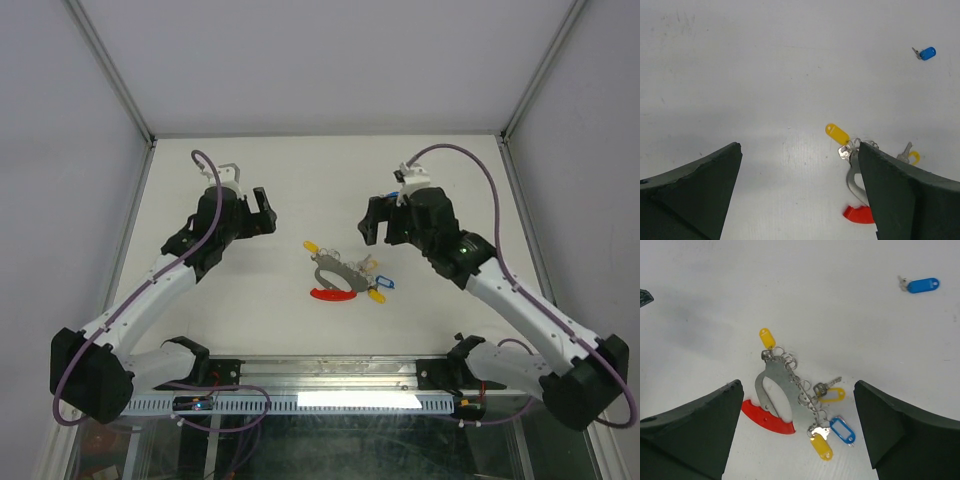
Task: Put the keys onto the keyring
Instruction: Reset both arms
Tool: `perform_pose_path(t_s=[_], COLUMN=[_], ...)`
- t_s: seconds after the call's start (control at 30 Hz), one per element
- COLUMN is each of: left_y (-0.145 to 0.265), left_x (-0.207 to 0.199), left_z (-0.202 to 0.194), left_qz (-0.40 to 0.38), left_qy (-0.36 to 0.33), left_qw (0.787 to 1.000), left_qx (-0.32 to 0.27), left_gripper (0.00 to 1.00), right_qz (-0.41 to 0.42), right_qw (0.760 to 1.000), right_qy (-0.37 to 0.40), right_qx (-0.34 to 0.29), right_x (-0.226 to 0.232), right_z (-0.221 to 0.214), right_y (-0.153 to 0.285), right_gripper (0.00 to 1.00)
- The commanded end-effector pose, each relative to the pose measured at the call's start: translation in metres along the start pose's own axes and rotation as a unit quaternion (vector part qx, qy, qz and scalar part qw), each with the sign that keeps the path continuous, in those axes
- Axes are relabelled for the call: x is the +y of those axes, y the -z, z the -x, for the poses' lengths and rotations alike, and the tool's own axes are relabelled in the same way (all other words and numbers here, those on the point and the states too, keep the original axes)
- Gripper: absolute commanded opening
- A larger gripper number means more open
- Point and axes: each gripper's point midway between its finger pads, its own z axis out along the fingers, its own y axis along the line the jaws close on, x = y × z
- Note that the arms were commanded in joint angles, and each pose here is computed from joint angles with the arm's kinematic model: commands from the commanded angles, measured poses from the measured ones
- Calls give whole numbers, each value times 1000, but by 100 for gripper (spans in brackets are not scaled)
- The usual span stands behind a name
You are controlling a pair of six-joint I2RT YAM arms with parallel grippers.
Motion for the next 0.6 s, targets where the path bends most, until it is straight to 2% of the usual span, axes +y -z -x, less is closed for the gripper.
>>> perform_pose_path(t_s=[0.0,0.13,0.27,0.57], left_y=[16,40,64,67], left_x=[0,19,36,54], left_z=[42,56,59,33], left_qz=[12,48,60,68], left_qy=[1,10,29,45], left_qw=[998,992,981,978], left_qx=[-65,-119,-180,-191], left_gripper=[99,99,99,99], right_qz=[-42,-48,-64,-58], right_qw=[995,984,977,969], right_qy=[4,-15,-24,-34], right_qx=[-88,-169,-204,-239], right_x=[-21,-30,-42,-52], right_z=[24,40,39,17], right_y=[55,92,113,117], right_gripper=[99,100,100,100])
